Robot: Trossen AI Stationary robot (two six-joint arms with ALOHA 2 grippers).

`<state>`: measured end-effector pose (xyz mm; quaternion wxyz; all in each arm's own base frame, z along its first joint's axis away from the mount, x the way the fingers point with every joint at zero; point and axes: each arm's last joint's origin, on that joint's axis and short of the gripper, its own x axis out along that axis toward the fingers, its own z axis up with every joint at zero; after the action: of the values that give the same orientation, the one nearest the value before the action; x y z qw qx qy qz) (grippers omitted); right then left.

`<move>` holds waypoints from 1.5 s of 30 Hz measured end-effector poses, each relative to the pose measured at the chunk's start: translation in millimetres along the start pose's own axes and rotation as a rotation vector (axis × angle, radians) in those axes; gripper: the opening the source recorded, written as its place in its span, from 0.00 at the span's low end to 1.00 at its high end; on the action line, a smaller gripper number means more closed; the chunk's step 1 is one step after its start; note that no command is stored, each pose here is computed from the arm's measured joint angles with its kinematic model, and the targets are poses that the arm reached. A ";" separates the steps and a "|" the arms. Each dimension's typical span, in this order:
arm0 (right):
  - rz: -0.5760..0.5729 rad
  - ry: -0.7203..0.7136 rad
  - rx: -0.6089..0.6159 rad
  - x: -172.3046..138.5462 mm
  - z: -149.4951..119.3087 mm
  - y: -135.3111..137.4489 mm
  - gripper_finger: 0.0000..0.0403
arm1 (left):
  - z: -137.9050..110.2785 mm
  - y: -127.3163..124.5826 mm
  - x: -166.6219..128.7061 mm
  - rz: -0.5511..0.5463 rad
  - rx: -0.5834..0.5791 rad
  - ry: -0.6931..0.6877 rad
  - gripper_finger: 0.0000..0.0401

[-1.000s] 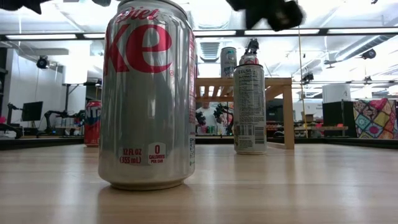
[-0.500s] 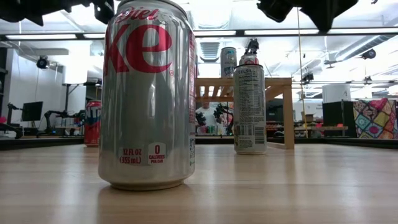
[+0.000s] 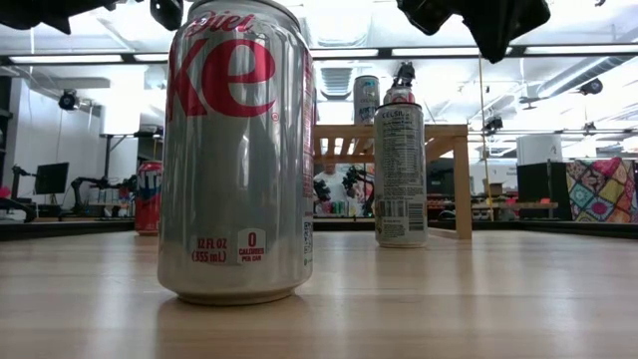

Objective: Place canned beverage on shelf
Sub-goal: Put the white yellow soda can on the shelf

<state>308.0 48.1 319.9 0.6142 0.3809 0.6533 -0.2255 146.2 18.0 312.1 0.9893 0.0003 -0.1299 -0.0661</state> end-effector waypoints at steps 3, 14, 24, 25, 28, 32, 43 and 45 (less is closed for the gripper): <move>-0.002 -0.005 0.000 -0.2 0.8 -0.4 0.20 | 0.3 0.0 0.0 0.000 0.002 -0.003 0.00; -0.003 -0.170 0.045 -3.9 27.6 -6.8 0.65 | 0.4 0.0 0.0 0.000 0.006 -0.004 0.00; 0.035 -0.272 0.041 -10.7 57.6 -18.0 0.74 | 1.2 -0.3 -0.7 0.000 0.026 -0.008 0.00; 0.033 -0.274 0.037 -10.7 58.3 -18.3 0.74 | 1.5 -0.4 -1.0 0.000 0.028 -0.010 0.00; 0.038 -0.285 0.027 -6.6 62.5 -14.5 0.74 | 1.7 -0.2 -1.2 0.008 0.030 -0.012 0.00; 0.001 -0.256 0.001 9.7 70.7 -8.2 0.74 | 0.8 0.0 -0.5 0.008 0.026 -0.006 0.00; -0.005 -0.246 -0.003 20.8 77.5 -2.3 0.74 | 1.9 -0.4 -1.6 0.007 -0.004 -0.011 0.00; -0.004 -0.250 0.003 19.1 77.2 -2.1 0.74 | 2.4 -0.5 -1.9 0.007 -0.007 -0.015 0.00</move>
<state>355.9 -7.8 289.8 0.6900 0.3495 0.5718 -0.2735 143.7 17.8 313.9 0.9886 -0.0039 -0.1371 -0.0629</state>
